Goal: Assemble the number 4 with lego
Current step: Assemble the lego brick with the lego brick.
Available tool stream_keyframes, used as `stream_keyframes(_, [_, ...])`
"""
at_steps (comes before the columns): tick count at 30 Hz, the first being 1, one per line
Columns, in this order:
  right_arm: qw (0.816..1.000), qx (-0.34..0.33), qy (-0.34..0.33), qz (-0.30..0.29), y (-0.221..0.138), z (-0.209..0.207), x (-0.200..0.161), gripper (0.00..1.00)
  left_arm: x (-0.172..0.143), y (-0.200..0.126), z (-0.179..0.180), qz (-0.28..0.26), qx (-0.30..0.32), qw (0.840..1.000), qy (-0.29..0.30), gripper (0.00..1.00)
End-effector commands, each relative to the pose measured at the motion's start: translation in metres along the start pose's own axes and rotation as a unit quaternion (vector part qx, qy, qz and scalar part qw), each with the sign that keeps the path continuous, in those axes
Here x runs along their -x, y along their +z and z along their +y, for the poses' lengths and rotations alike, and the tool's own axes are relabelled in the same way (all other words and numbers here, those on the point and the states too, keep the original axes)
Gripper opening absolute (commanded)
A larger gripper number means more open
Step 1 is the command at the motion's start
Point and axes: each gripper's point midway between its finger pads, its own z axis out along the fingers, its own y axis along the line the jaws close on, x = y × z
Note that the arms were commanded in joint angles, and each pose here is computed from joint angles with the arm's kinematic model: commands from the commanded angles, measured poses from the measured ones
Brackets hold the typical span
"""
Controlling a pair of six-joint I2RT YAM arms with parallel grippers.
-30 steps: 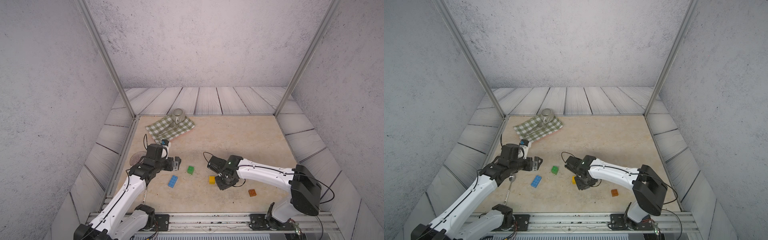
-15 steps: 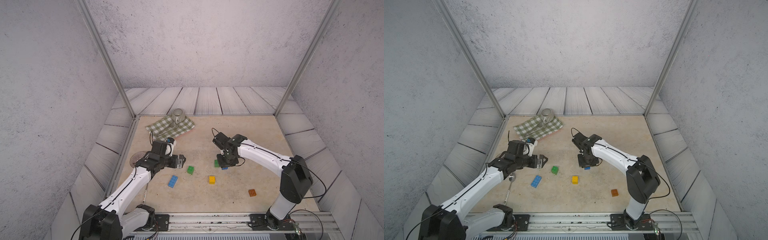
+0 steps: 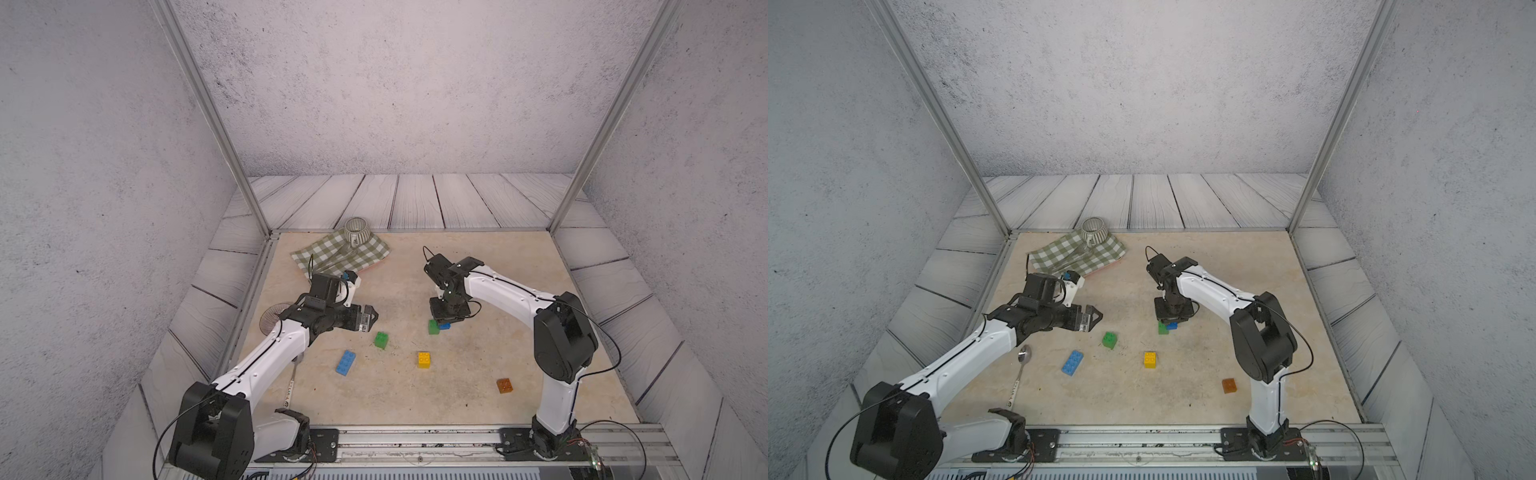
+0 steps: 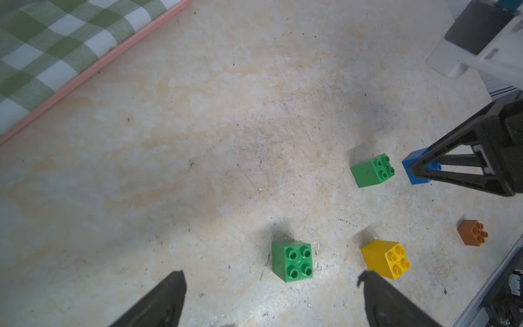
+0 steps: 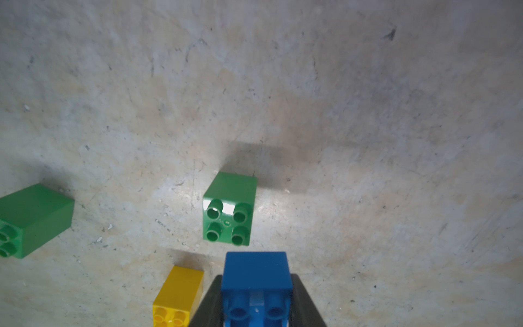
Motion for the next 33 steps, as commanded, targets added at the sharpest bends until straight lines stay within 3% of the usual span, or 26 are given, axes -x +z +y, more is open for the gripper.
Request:
stream_keyframes(1, [1.000,0.007,-0.005,0.008,0.000,0.001,0.005,0.00,0.012,-0.003,-0.006,-0.017,-0.008,1.000,0.018,1.00])
stream_keyframes(33, [0.999,-0.001,0.014,0.043,0.025,0.001,0.002,0.00,0.016,-0.003,0.002,-0.018,-0.002,1.000,0.005,1.00])
